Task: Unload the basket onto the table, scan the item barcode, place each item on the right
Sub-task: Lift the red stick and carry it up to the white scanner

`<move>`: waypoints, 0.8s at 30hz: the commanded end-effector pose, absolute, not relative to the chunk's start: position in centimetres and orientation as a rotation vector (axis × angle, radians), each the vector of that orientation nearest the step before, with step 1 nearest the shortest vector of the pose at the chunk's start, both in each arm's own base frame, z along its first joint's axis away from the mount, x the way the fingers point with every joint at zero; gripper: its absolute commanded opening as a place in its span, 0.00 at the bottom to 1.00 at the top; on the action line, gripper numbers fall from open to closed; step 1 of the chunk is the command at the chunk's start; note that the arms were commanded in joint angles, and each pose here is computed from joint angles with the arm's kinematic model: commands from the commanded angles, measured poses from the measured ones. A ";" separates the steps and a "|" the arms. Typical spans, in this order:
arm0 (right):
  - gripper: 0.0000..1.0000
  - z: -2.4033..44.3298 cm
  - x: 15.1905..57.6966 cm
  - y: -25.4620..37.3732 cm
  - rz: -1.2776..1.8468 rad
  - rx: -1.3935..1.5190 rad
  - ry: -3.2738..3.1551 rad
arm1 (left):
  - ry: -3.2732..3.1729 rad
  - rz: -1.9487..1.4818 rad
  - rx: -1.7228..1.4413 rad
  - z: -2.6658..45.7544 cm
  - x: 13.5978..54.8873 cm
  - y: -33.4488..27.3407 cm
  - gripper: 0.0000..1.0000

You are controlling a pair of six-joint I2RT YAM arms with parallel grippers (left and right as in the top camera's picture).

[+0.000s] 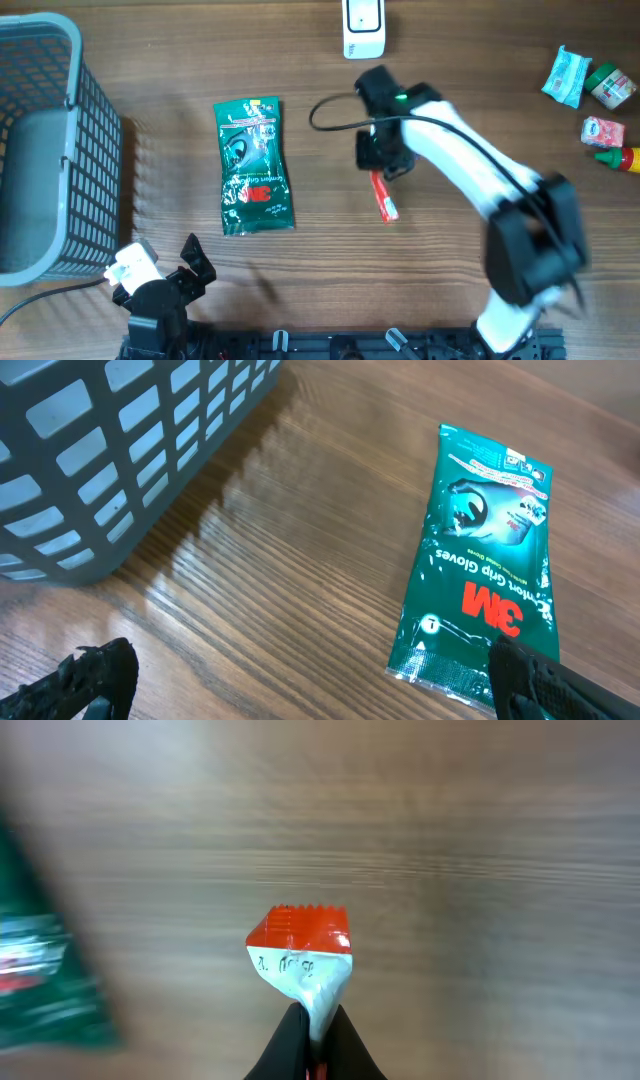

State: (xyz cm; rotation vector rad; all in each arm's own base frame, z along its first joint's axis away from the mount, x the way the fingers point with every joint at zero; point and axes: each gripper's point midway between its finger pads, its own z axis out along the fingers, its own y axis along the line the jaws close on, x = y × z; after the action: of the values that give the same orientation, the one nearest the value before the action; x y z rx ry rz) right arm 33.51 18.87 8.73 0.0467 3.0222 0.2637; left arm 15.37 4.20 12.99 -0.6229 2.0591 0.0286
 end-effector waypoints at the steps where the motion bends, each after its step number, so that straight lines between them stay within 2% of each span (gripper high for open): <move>1: 0.05 16.2 32.6 18.8 0.413 0.170 2.868 | 2.044 0.037 -0.645 13.0 15.3 4.5 1.00; 5: 0.05 19.0 30.4 17.5 0.434 0.341 2.843 | 2.044 0.037 -0.644 13.0 15.3 4.5 1.00; 12: 0.04 22.1 28.9 15.4 0.456 0.815 2.651 | 2.045 0.037 -0.644 13.0 15.3 4.5 1.00; 18: 0.04 22.9 27.9 14.6 0.427 0.961 2.540 | 2.045 0.037 -0.645 13.0 15.3 4.5 1.00; 24: 0.04 23.2 28.6 14.1 0.400 0.990 2.479 | 2.044 0.037 -0.645 13.0 15.3 4.5 1.00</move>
State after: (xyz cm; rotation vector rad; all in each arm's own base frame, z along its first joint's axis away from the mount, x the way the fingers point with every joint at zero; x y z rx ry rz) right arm 27.87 15.39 23.11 0.9097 2.5693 0.4627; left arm 15.37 4.20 12.99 -0.6229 2.0591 0.0286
